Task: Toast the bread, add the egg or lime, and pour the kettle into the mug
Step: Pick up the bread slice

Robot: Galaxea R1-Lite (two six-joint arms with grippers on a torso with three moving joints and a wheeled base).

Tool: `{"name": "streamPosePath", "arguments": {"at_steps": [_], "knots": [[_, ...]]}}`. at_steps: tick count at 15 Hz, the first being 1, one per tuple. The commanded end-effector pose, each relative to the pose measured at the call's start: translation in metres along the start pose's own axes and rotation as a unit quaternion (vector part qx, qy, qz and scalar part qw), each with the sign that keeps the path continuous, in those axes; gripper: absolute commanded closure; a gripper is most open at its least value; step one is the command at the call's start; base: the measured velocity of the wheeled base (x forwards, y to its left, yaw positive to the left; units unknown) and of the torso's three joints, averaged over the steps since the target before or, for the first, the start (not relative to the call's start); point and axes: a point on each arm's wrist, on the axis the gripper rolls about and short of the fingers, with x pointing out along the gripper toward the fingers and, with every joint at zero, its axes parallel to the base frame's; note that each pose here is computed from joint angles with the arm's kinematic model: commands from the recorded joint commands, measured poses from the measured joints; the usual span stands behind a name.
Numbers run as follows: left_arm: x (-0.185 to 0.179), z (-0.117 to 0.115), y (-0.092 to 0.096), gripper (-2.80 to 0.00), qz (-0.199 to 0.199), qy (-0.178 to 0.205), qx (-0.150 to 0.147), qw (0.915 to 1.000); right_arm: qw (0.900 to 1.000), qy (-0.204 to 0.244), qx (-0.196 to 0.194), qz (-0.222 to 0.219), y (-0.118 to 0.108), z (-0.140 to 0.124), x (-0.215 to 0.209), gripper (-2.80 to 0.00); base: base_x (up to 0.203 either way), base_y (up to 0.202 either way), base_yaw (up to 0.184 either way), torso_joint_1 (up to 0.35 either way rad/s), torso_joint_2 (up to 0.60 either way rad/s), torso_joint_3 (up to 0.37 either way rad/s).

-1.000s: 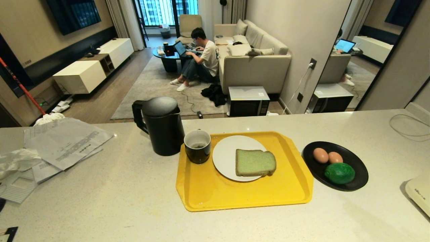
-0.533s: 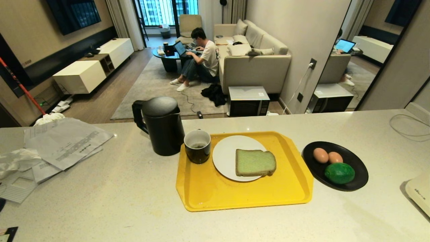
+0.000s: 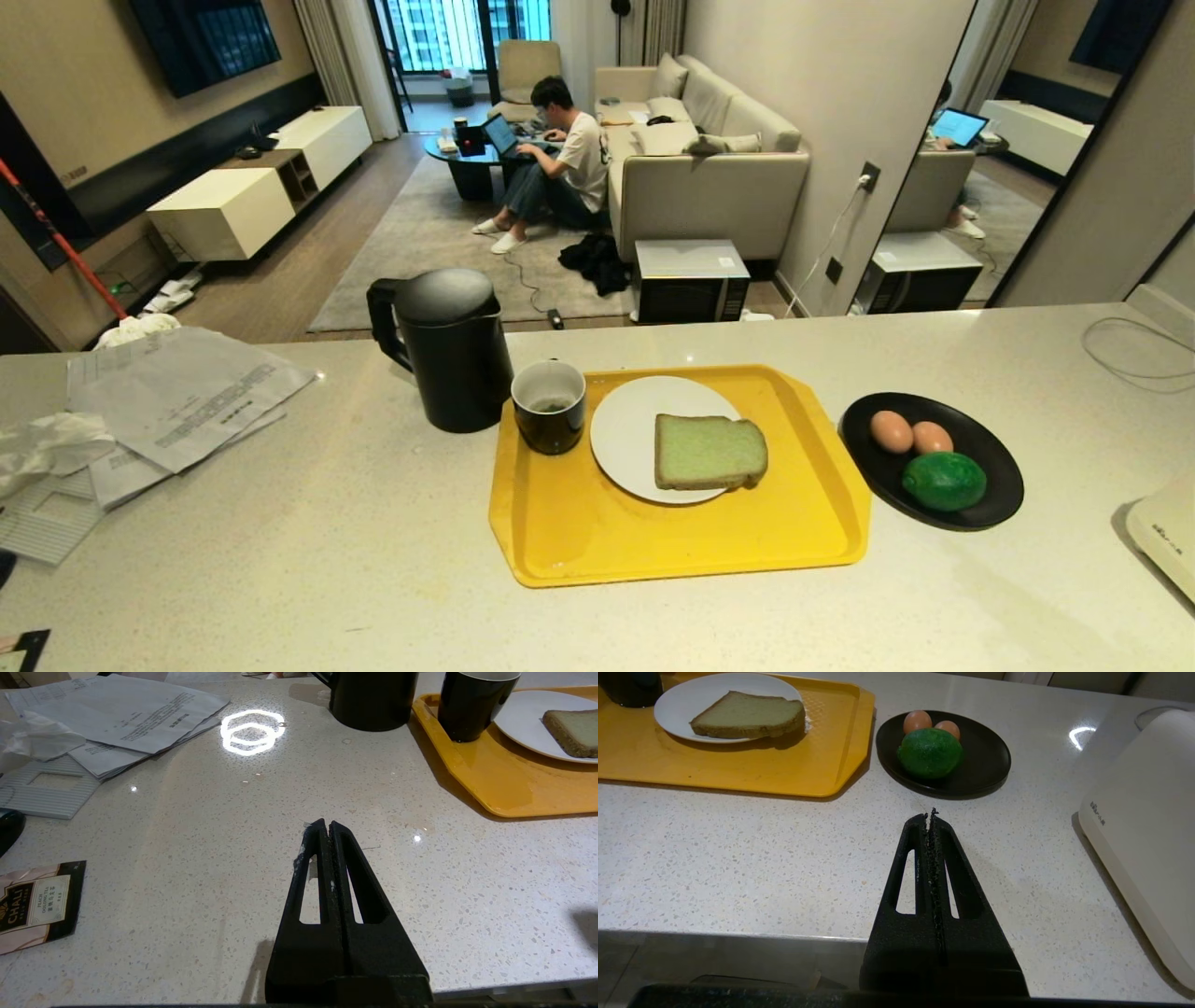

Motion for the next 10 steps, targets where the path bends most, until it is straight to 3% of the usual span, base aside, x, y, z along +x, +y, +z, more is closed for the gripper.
{"name": "streamPosePath", "arguments": {"at_steps": [1, 4, 10], "knots": [[0.000, 0.000, 0.000, 0.00, 0.000, -0.001, 0.000, 1.0000, 1.000, -0.010, -0.004, 0.002, 0.000, 0.008, -0.003, 0.00, 0.000, 0.000, 0.000, 0.000, 0.00, 0.000], [0.000, 0.000, 0.000, 0.00, 0.000, 0.000, 0.000, 1.0000, 1.000, 0.000, -0.005, -0.001, -0.001, 0.015, -0.008, 0.00, 0.000, 0.000, 0.000, 0.000, 0.00, 0.000], [0.000, 0.000, 0.000, 0.00, 0.000, 0.000, 0.000, 1.0000, 0.999, -0.037, -0.016, 0.020, -0.002, 0.053, -0.015, 0.00, 0.000, 0.000, 0.000, 0.000, 0.00, 0.000]]}}
